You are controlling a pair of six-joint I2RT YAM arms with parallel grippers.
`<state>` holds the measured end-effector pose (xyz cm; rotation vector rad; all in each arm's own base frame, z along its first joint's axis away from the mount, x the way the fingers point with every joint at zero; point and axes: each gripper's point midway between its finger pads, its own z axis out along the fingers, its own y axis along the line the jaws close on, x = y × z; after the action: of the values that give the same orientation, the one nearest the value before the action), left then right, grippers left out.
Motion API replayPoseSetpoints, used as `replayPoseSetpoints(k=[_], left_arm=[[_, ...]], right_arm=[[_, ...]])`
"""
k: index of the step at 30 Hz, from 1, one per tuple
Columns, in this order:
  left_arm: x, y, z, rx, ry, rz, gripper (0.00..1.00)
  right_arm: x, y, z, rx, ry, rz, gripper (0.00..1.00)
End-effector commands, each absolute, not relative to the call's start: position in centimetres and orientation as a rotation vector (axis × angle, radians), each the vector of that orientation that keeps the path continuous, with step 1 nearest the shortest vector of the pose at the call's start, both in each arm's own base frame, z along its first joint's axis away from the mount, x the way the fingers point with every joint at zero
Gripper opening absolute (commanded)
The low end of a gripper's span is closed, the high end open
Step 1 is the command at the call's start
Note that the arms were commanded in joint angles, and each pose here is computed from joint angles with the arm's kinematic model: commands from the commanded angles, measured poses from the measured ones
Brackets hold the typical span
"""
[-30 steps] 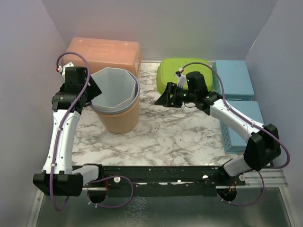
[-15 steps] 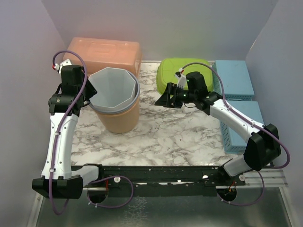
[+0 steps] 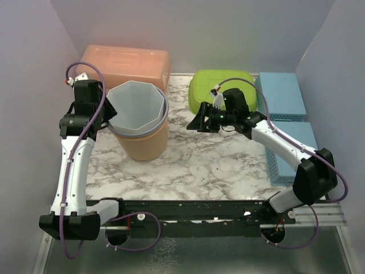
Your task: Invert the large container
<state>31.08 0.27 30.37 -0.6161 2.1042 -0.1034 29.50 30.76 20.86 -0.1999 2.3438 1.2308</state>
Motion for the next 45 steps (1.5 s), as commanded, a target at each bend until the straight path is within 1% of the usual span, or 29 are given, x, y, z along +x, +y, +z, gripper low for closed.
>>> replayPoseSetpoints(k=[1,3,6,9,14,15,17,18,23,28,33,37,41,45], left_arm=[[31.0,-0.1,28.7,-0.532,2.171,-0.096,0.38],[31.3,-0.4,28.2,-0.509,2.196,-0.108,0.36],[31.7,-1.0,27.7,-0.495,2.214,-0.143,0.26],[32.0,-1.1,27.7,-0.488,2.216,-0.147,0.20],[32.1,-0.3,28.8,-0.473,2.184,-0.096,0.14],[32.2,-0.3,29.2,-0.471,2.178,-0.093,0.11],[32.6,-0.1,30.1,-0.467,2.165,-0.084,0.02],[32.8,0.0,30.4,-0.469,2.156,-0.078,0.00],[33.8,0.4,32.1,-0.495,2.099,-0.071,0.00],[34.6,1.2,33.8,-0.531,2.039,-0.042,0.00],[34.2,3.4,36.1,-0.631,1.923,0.044,0.00],[33.3,4.1,38.9,-0.668,1.827,0.040,0.00],[32.3,2.8,41.7,-0.650,1.750,-0.081,0.00],[31.7,2.3,42.0,-0.641,1.742,-0.116,0.00]], right_arm=[[28.6,31.2,20.3,-0.205,2.371,1.279,0.73],[28.5,32.2,20.8,-0.218,2.352,1.300,0.73],[28.1,34.4,19.9,-0.276,2.391,1.281,0.73],[27.9,36.2,17.6,-0.245,2.475,1.222,0.73],[27.1,39.1,14.8,-0.212,2.521,1.348,0.72],[26.9,39.6,14.1,-0.226,2.549,1.366,0.72],[26.4,40.8,12.8,-0.271,2.594,1.384,0.72],[26.1,41.5,12.6,-0.300,2.601,1.398,0.72],[26.9,44.6,12.9,-0.301,2.584,1.475,0.72],[28.3,47.6,14.9,-0.345,2.499,1.590,0.72],[27.6,48.0,15.0,-0.414,2.489,1.648,0.72],[27.2,46.1,14.2,-0.381,2.506,1.534,0.73],[27.3,43.3,14.5,-0.334,2.493,1.368,0.73],[28.1,40.5,15.5,-0.235,2.470,1.198,0.75]])
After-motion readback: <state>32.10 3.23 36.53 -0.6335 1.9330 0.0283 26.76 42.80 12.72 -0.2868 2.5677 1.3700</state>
